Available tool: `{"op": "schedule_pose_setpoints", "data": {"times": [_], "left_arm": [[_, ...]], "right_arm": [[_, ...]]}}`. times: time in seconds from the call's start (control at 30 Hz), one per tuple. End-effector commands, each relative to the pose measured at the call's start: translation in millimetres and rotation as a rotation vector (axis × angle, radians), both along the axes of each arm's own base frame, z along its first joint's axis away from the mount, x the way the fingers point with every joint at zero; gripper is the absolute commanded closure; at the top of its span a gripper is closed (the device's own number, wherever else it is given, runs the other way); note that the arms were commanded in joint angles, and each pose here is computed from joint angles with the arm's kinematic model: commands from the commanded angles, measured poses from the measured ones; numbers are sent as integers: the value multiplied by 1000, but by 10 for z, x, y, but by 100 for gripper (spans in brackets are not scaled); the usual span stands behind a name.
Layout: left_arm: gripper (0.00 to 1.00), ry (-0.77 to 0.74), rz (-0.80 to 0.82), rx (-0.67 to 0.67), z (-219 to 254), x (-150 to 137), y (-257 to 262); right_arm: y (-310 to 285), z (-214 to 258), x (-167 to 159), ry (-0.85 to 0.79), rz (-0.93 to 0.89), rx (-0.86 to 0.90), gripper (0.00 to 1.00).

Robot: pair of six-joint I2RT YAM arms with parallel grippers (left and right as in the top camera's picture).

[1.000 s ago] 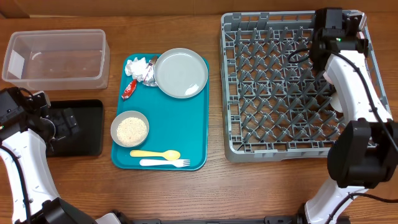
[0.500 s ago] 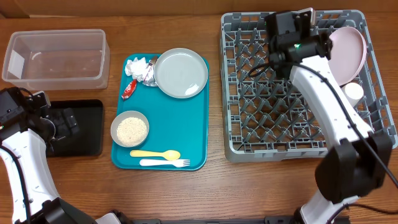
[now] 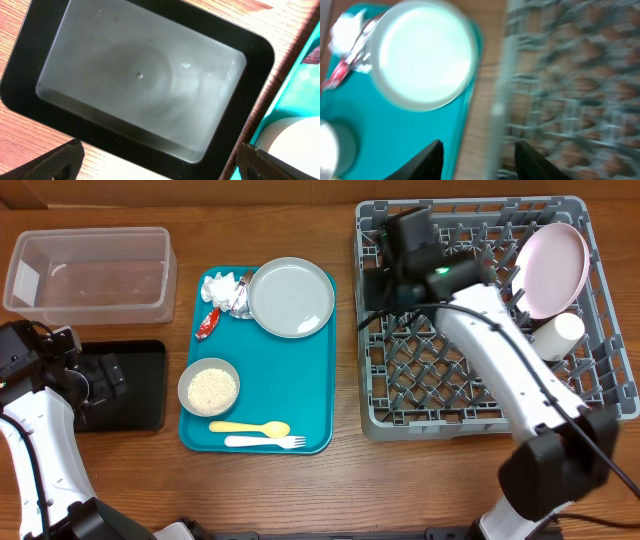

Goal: Sort waste into correct bins and load items into the dishwasher rack
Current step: 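Lift the white plate into the rack's back right and release, then reach the right gripper to the grey plate and grasp its rim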

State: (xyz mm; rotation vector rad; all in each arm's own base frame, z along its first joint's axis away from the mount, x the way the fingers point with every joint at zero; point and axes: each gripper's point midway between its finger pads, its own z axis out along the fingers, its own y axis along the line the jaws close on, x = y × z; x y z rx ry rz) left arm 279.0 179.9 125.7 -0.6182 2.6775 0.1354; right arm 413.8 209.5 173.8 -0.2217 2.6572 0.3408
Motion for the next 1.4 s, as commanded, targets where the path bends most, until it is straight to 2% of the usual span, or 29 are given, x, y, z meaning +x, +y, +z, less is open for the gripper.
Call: {"op": "schedule_pose_setpoints", "data": {"times": [0.0,0.07,0.1,0.13,0.2,0.27,0.37,0.43,0.77,0.83,0.93,1.07,1.2,1.27,1.37], "left_arm": [[0,-21,-11,7,70,44,39],[0,-21,-11,7,70,44,39],[0,-21,-11,7,70,44,39],[0,-21,-11,7,70,44,39],[0,-21,-11,7,70,44,39],[0,-21,-11,7,70,44,39],[0,-21,-11,7,70,44,39],[0,-21,-11,7,70,44,39],[0,-21,-11,7,70,44,39],[0,-21,-11,7,70,44,39],[0,-21,-11,7,70,44,39],[0,-21,-11,7,70,44,39],[0,-21,-11,7,70,44,39],[0,-21,-11,7,70,44,39],[0,-21,-11,7,70,44,39]], "right_arm": [[424,-183,-109,77,21,77,55],[563,-326,-149,123,-28,97,66],[611,-399,-149,147,-72,110,63],[687,-497,-139,175,-129,134,55],[862,-631,-101,196,-149,181,54],[1037,-713,-76,191,-103,213,55],[1339,-794,-103,61,229,152,54],[1389,-887,-142,19,332,84,54],[1522,-1377,-8,-21,405,34,53],[1559,-1432,42,-38,407,41,43],[1571,-1460,36,-33,412,47,40],[1651,-1515,-320,94,509,105,40],[1568,-1593,-655,235,529,83,33],[1568,-1552,-825,299,557,110,29],[1696,-1385,-1029,323,659,189,28]]}}
